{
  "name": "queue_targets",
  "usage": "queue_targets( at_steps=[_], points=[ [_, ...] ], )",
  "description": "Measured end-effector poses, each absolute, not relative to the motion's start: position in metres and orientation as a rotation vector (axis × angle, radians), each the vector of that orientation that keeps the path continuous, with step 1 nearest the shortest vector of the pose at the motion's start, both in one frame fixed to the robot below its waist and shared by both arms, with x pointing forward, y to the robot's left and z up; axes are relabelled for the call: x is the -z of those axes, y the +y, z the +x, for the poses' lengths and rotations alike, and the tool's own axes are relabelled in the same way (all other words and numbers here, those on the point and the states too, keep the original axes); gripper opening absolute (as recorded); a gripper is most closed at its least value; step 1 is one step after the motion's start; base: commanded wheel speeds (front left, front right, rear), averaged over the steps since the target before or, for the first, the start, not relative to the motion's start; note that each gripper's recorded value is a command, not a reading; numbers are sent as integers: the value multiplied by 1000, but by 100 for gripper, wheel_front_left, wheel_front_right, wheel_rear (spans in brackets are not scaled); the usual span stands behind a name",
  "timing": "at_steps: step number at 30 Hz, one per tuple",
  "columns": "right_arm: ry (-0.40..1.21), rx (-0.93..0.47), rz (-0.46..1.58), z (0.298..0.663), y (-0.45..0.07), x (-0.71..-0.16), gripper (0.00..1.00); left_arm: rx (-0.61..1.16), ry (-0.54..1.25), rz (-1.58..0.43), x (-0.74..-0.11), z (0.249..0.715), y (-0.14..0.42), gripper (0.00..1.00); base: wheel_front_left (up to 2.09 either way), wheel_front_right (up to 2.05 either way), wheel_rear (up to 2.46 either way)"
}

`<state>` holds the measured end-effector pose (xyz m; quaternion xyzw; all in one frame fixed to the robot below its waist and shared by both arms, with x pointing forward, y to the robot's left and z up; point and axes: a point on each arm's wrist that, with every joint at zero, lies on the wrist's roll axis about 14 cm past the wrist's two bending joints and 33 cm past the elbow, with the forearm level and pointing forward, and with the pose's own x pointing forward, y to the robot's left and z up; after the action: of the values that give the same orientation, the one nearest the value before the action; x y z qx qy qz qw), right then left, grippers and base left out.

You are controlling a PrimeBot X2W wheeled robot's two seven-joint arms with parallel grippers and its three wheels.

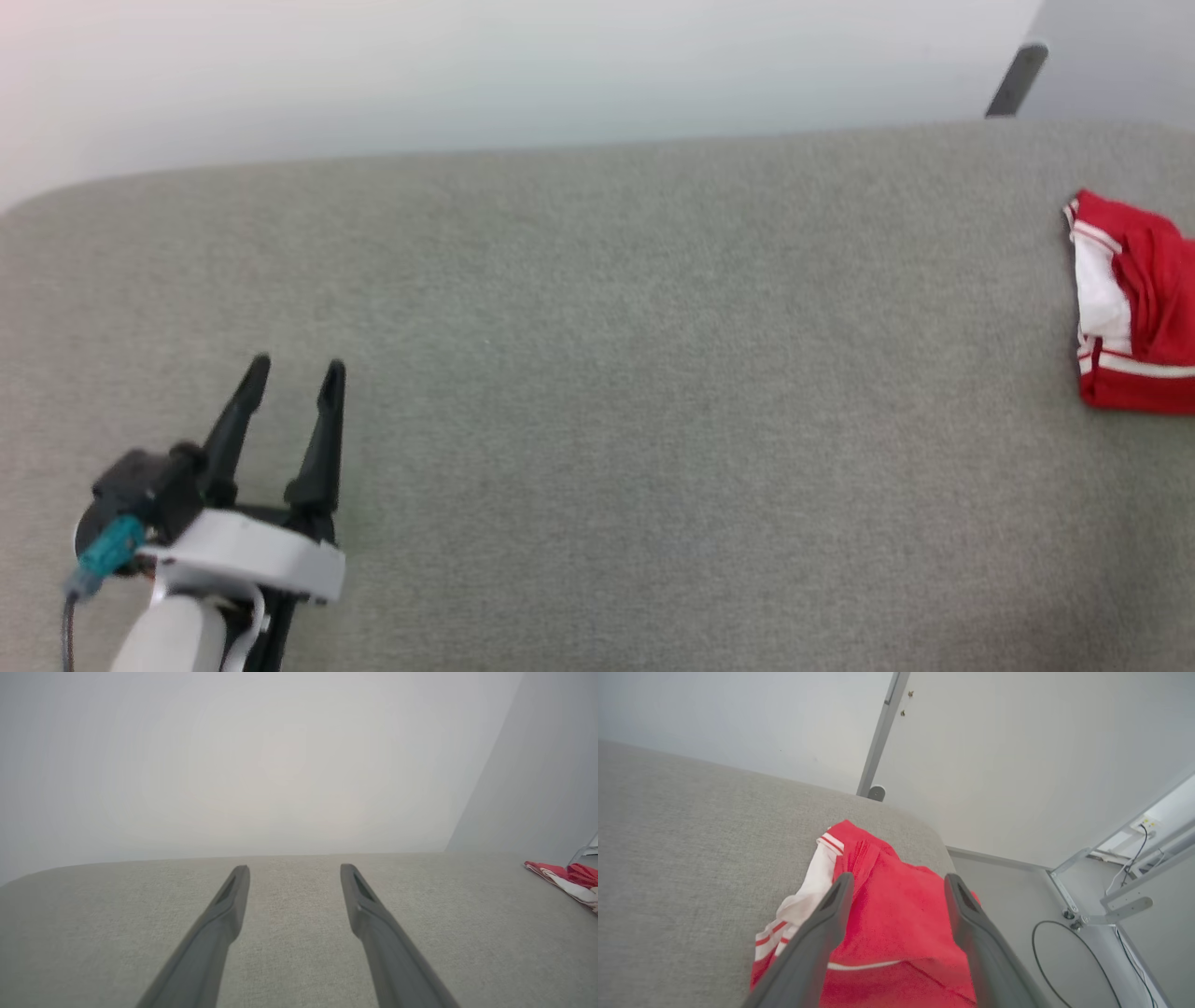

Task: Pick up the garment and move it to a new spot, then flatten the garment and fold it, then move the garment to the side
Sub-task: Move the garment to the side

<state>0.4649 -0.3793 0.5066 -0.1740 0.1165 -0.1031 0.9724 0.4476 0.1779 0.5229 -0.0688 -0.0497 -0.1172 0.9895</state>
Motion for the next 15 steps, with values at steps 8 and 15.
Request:
queue_targets(
  at_steps=[8, 15],
  points=[
    [169, 133, -258, 447, -336, -501, 100, 131, -98, -134, -524, 401, 214, 100, 0, 0, 0],
    [95, 71, -177, 433, -298, -502, 100, 40, -113, -133, -526, 365, 242, 100, 0, 0, 0]
  ],
)
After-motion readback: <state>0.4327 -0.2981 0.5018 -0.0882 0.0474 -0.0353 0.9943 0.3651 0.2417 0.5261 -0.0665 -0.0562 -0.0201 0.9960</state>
